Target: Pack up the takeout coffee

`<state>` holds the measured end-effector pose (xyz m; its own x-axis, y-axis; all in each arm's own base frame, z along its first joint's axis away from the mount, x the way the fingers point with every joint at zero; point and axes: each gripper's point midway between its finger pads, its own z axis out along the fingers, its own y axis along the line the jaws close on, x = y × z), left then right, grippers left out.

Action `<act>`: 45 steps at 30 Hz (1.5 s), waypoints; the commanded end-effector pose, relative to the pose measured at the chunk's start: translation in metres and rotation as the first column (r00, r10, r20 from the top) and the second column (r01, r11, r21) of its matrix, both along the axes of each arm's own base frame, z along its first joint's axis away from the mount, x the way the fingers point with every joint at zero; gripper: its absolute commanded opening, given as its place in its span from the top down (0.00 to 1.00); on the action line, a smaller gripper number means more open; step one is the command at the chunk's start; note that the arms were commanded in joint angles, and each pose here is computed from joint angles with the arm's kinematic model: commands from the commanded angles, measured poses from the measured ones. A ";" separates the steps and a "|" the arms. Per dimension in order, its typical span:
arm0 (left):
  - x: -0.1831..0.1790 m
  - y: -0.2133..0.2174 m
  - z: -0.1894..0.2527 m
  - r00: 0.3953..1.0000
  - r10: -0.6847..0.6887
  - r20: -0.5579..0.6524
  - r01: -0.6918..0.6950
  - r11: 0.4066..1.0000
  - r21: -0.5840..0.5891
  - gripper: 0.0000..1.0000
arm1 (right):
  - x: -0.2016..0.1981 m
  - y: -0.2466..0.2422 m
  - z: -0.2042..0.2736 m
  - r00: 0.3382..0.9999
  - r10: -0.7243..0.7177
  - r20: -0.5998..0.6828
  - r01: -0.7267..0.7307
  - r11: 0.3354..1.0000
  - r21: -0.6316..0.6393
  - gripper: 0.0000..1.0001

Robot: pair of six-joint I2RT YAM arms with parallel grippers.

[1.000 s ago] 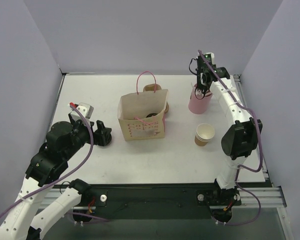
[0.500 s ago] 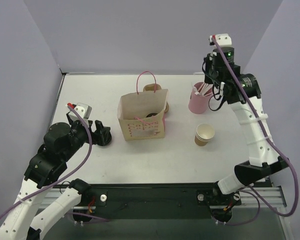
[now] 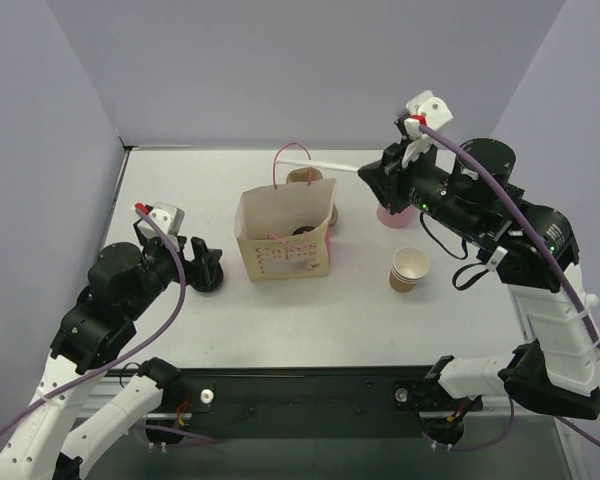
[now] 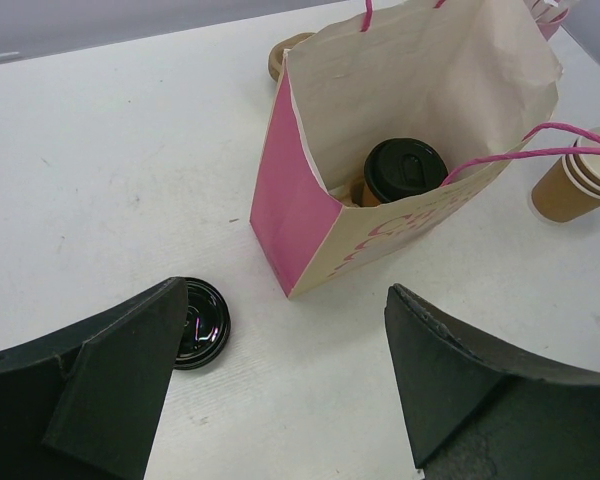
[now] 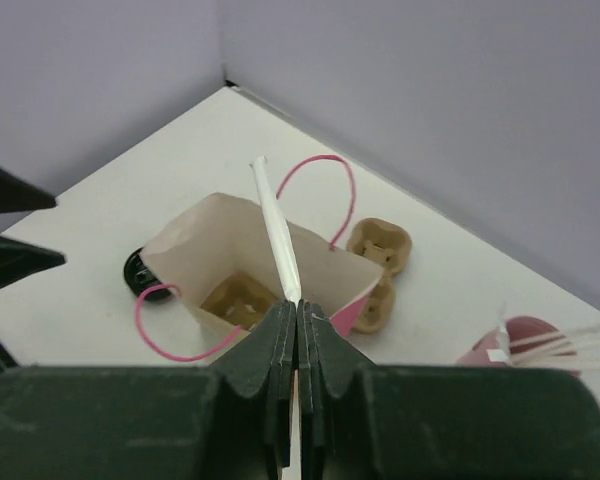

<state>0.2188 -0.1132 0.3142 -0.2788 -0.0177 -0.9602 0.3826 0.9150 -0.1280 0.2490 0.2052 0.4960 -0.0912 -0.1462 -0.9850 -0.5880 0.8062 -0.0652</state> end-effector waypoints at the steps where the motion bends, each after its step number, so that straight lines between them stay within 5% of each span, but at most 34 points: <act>1: 0.006 -0.005 0.020 0.998 -0.012 0.060 0.013 1.000 -0.022 0.10 | -0.022 0.032 -0.017 0.984 0.173 -0.043 -0.173 0.985 -0.007 1.00; 13: 0.001 -0.002 0.021 0.998 -0.009 0.063 0.010 1.000 -0.023 0.10 | 0.008 0.064 -0.092 0.966 0.157 -0.204 -0.187 0.972 -0.139 0.99; 17: 0.000 -0.004 0.025 0.997 -0.019 0.071 0.021 0.999 -0.029 0.10 | 0.024 0.091 -0.112 0.944 0.197 -0.263 -0.236 0.963 -0.126 0.91; 26: -0.004 -0.005 0.040 0.994 -0.036 0.107 0.041 0.998 -0.048 0.10 | 0.039 0.063 -0.107 0.957 0.009 -0.290 -0.029 0.997 -0.065 0.40; 29: -0.006 -0.007 0.051 0.990 -0.047 0.131 0.057 0.995 -0.079 0.10 | 0.034 0.042 -0.103 0.944 -0.092 -0.317 0.094 0.996 -0.008 0.09; 31: -0.007 -0.010 0.061 0.987 -0.051 0.152 0.068 0.992 -0.110 0.04 | 0.023 0.034 -0.102 0.929 -0.110 -0.353 0.132 0.990 0.040 0.00; 38: -0.018 -0.023 0.086 0.965 -0.104 0.239 0.158 0.963 -0.218 0.03 | 0.000 0.011 -0.114 0.862 -0.186 -0.471 0.296 0.940 0.170 0.00; 45: -0.028 -0.025 0.089 0.959 -0.104 0.265 0.188 0.931 -0.314 0.03 | -0.013 -0.006 -0.140 0.833 -0.232 -0.502 0.353 0.922 0.161 0.00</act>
<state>0.1964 -0.1304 0.3829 -0.1054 -0.2384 -0.9654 0.5153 0.8172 -0.2581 0.2365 0.2089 0.3645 -0.5426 0.1202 -0.8314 -0.3194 0.8859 0.3365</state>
